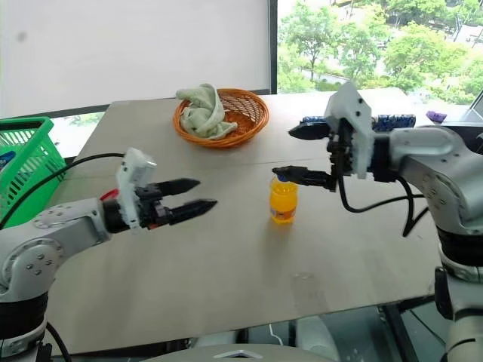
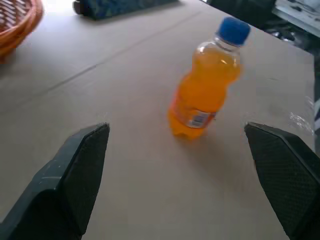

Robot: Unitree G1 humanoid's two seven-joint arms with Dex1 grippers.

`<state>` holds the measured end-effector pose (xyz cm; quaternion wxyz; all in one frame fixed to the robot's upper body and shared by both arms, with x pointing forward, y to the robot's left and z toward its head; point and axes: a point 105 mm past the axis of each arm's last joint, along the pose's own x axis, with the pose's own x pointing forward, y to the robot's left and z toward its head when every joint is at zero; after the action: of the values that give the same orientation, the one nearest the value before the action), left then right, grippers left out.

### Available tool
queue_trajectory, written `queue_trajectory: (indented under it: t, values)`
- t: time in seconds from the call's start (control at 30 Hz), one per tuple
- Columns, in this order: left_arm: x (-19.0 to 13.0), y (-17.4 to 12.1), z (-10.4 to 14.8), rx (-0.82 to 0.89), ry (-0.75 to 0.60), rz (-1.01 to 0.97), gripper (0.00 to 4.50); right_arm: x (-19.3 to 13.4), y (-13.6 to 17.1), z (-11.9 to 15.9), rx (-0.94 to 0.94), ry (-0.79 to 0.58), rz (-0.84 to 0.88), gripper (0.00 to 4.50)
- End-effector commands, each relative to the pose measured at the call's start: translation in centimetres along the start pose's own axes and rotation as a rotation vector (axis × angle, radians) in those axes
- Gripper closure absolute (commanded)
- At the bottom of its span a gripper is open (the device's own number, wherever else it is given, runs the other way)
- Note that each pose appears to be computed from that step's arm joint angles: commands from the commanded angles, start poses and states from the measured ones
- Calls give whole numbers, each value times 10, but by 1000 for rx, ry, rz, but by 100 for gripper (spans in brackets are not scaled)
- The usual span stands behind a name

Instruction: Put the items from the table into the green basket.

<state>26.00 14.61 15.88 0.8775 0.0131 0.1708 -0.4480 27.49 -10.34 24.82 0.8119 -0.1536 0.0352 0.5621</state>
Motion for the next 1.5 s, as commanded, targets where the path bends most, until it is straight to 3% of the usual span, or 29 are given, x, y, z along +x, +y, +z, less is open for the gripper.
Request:
queue_trajectory:
  t: [0.03, 0.13, 0.33, 0.63, 0.83, 1.03, 1.23, 1.37, 1.5]
  values:
    - [22, -3, 1, 86, 13, -35, 6, -13, 7, 3, -8, -6, -47, 0]
    - [44, -1, -2, 116, 19, -62, 6, -21, 14, -5, 17, 17, -58, 0]
    - [79, 4, -5, 148, 20, -85, 6, -45, 27, -39, 51, 191, -72, 0]
    - [101, 1, -8, 187, 23, -128, 6, -59, 30, -56, 72, 269, -102, 0]
    - [116, 10, -12, 229, 55, -91, 6, -66, 27, -57, 80, 260, -114, 0]
    - [124, 17, -18, 229, 69, -72, 6, -80, 2, -53, 52, 221, -167, 0]
    - [128, 20, -20, 219, 68, -70, 6, -82, -14, -35, 53, 150, -78, 0]
    - [126, 19, -22, 214, 61, -66, 130, -76, -10, -34, 48, 148, -12, 0]
    - [108, 24, -12, 145, -5, -22, 145, -67, -5, -32, 42, 117, 33, 0]
